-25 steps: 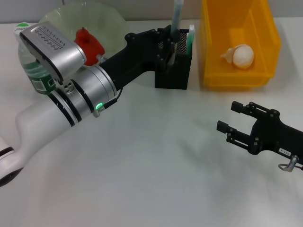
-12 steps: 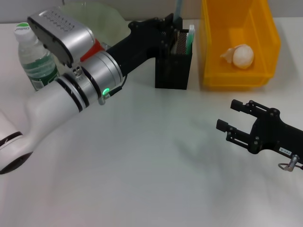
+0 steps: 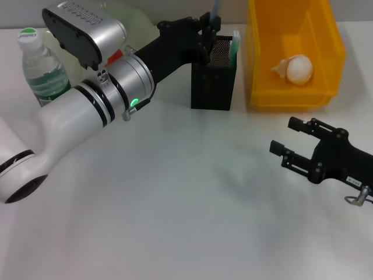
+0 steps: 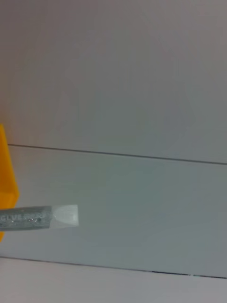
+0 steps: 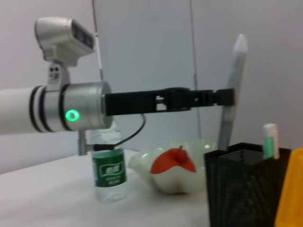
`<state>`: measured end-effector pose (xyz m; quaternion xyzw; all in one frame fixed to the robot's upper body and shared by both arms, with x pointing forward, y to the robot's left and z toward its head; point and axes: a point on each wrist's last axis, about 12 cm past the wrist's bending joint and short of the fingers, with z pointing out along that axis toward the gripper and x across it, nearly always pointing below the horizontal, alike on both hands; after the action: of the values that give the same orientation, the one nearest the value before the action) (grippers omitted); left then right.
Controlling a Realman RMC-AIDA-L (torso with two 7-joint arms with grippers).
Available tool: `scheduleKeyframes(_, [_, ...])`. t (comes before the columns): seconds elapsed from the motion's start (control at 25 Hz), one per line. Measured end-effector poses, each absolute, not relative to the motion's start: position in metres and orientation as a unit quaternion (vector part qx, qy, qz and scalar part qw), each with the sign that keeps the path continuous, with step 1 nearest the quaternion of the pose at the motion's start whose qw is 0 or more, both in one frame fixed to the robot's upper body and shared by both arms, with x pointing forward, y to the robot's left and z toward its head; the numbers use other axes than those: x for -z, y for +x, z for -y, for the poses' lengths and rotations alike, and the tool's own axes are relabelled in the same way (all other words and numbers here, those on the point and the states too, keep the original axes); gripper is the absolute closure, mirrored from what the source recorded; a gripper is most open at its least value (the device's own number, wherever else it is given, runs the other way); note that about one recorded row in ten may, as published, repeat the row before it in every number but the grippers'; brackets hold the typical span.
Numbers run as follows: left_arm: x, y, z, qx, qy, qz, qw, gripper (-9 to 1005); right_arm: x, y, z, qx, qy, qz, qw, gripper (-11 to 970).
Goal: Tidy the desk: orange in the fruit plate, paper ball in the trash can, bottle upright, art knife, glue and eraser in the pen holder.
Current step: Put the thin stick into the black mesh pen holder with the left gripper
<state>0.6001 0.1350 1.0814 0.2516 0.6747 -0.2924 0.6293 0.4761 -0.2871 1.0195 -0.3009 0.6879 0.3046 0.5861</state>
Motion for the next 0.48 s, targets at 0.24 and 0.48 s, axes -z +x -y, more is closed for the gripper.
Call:
scheduleKeyframes(0.24, [-1.0811,0.6014,-0.1369,0.283,0.250,-0.675,0.634,861,-1.0187,0.4751,0.2871,-0.292,-0.291,-0.682,0.604,273])
scheduleKeyframes(0.48, [-1.0809,0.6020,-0.1375,0.280,0.249,-0.676,0.635,861,-1.0193,0.4770,0.2856,-0.293,-0.292,-0.681,0.604,273])
